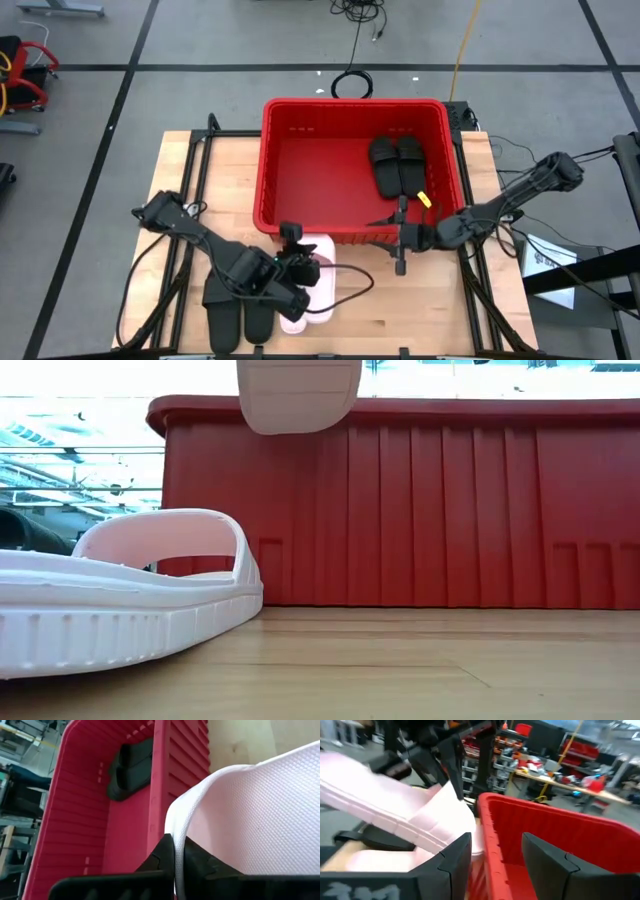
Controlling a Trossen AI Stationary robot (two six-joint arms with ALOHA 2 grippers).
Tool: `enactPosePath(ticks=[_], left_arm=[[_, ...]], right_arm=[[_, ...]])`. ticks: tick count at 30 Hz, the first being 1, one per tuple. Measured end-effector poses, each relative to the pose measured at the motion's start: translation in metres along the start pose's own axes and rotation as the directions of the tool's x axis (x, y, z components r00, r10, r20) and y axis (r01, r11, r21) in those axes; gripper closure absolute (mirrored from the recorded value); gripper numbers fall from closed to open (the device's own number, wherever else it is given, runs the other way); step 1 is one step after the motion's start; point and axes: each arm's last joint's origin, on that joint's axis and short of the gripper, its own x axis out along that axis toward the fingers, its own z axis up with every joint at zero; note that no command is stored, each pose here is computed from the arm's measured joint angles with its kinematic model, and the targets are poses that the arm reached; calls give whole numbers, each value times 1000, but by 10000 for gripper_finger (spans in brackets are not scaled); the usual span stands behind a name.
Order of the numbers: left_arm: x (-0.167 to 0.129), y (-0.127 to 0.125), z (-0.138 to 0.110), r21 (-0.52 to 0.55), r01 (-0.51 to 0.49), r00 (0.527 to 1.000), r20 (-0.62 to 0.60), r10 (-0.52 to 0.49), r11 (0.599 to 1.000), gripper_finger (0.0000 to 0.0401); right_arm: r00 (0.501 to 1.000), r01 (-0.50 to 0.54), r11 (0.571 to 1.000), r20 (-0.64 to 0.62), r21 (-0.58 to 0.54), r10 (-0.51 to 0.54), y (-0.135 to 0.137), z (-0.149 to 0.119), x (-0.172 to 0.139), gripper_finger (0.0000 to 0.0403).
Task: Pick and place slides into bin
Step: Put the pink slide into the red bin
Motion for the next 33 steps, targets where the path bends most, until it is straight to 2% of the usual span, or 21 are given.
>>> enactPosePath(ticks=[10, 12, 16, 20, 23, 30, 33], left_arm=[[12, 13, 10, 85, 1, 999, 43, -5, 996, 386], [16, 17, 8, 141, -52, 999, 21, 50, 989, 392], [21, 24, 8, 159, -76, 997, 13, 75, 984, 396], [23, 26, 9, 155, -71, 997, 13, 70, 985, 389], [16, 26, 13, 177, -68, 998, 28, 64, 982, 396], [-13, 34, 27, 128, -63, 991, 127, 46, 990, 389], [-23, 36, 29, 142, -100, 985, 153, 78, 985, 395]], right_arm=[[994, 88, 988, -57, -129, -96, 22, 15, 18, 238], [991, 103, 983, -63, -154, -114, 29, 21, 23, 238], [989, 124, 974, -53, -192, -136, 43, 34, 27, 238], [977, 195, 957, -47, -213, -209, 50, 43, 24, 238], [978, 190, 959, -46, -210, -204, 52, 43, 23, 238], [978, 194, 963, -43, -185, -205, 51, 43, 23, 238], [978, 195, 966, -35, -173, -204, 52, 44, 23, 238]])
